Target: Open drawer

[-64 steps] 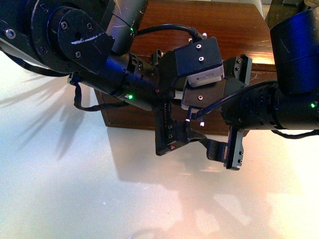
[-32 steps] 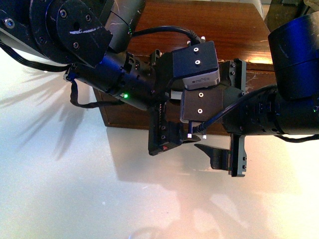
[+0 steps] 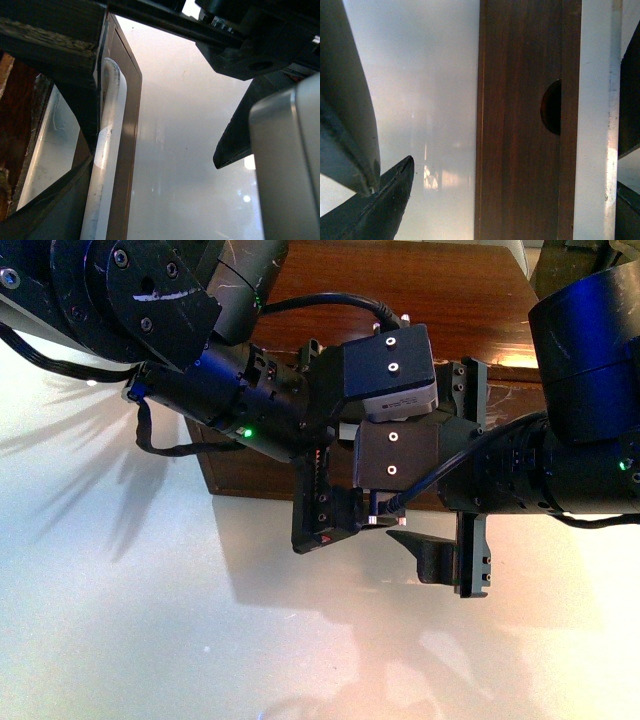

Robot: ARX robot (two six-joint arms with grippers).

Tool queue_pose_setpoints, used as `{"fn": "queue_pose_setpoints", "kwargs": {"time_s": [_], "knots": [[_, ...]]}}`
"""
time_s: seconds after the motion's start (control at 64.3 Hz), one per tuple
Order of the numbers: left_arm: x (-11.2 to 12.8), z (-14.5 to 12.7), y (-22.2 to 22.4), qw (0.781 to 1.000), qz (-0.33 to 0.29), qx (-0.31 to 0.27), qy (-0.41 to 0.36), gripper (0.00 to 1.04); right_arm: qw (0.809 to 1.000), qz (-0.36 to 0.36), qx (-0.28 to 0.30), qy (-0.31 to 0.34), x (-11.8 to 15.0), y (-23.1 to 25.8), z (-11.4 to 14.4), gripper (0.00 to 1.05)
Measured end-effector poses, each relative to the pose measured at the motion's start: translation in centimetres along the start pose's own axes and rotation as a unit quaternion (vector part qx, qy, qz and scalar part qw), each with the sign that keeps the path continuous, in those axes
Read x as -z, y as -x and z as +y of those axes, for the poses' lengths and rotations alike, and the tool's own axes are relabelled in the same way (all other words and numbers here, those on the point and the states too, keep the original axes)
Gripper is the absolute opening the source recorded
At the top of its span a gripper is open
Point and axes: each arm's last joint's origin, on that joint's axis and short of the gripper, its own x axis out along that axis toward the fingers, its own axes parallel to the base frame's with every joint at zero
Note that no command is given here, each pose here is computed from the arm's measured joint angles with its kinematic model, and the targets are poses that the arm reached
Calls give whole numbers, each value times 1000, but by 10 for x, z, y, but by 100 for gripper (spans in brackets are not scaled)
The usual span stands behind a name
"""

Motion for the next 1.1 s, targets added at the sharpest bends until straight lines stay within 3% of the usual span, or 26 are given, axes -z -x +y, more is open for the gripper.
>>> {"fn": "queue_pose_setpoints", "kwargs": {"time_s": [1.103], "knots": [[-2,4,7,1000,5,9,10,96,1000,-11,-24,6,-4,-2,-14,96]]}}
